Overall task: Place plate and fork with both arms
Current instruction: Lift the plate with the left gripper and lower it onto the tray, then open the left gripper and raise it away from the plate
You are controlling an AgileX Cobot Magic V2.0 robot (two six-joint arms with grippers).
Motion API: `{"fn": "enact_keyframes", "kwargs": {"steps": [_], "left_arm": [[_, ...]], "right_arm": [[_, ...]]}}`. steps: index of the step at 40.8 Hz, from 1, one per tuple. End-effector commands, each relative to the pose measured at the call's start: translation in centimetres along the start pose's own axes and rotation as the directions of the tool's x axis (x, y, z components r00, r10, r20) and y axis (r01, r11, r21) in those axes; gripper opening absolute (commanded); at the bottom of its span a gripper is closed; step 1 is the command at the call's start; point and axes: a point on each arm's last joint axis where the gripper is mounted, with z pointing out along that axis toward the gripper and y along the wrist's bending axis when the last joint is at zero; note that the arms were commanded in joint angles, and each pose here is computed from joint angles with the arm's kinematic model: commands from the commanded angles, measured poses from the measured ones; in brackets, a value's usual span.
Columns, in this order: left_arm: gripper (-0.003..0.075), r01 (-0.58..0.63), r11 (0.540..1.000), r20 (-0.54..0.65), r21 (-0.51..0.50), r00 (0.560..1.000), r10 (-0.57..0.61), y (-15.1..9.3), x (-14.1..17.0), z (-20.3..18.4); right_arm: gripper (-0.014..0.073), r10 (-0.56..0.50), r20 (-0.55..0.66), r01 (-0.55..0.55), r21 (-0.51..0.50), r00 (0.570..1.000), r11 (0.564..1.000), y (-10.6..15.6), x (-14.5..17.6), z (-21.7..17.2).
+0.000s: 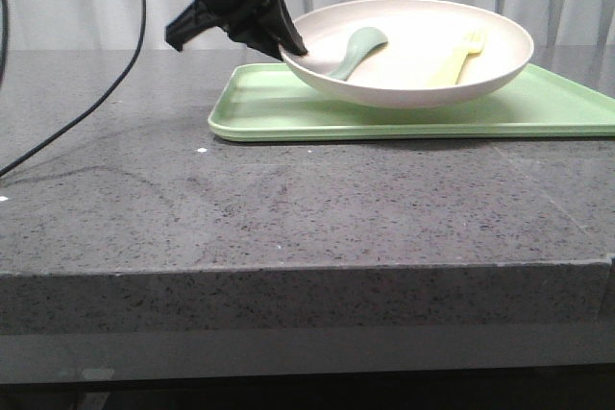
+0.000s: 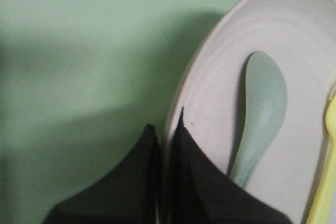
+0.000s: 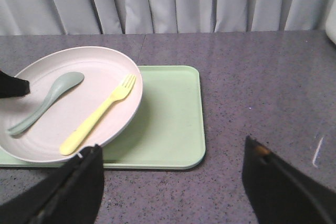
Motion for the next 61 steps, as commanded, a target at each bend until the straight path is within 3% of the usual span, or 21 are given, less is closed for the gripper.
{"fn": "enact_keyframes", "kwargs": {"steps": [1, 16, 37, 46, 55, 58, 61], "left_arm": [[-0.0018, 0.046, 0.994, 0.146, 0.101, 0.987, -0.060, -2.7, -2.2, -2.3], [-0.0017, 0.118, 0.988, 0.171, 0.100, 0.976, -0.134, -1.8, -2.3, -0.7], [-0.0012, 0.116, 0.988, 0.156, 0.100, 0.979, -0.131, -1.9, -2.0, -0.6], [0.0128, 0.114, 0.989, 0.155, 0.098, 0.980, -0.128, -1.9, -2.0, -0.6], [0.0179, 0.109, 0.989, 0.152, 0.095, 0.981, -0.123, -1.9, -2.0, -0.6], [0.0231, 0.087, 0.993, 0.144, 0.084, 0.985, -0.098, -1.8, -2.0, -0.9], [0.0330, 0.060, 0.996, 0.140, 0.068, 0.988, -0.069, -1.8, -2.3, -1.8]], "right_arm": [[0.0572, -0.016, 0.108, 0.016, -0.005, 0.994, 1.000, 0.1, -1.8, -0.2], [0.0572, -0.016, 0.108, 0.016, -0.005, 0.994, 1.000, 0.1, -1.8, -0.2], [0.0571, -0.016, 0.109, 0.016, -0.005, 0.994, 1.000, 0.1, -1.8, -0.2], [0.0571, -0.016, 0.109, 0.016, -0.005, 0.994, 1.000, 0.1, -1.8, -0.2], [0.0571, -0.016, 0.109, 0.016, -0.005, 0.994, 1.000, 0.1, -1.8, -0.2], [0.0571, -0.016, 0.109, 0.016, -0.005, 0.994, 1.000, 0.1, -1.8, -0.2], [0.0571, -0.016, 0.109, 0.016, -0.005, 0.994, 1.000, 0.1, -1.8, -0.2]]}}
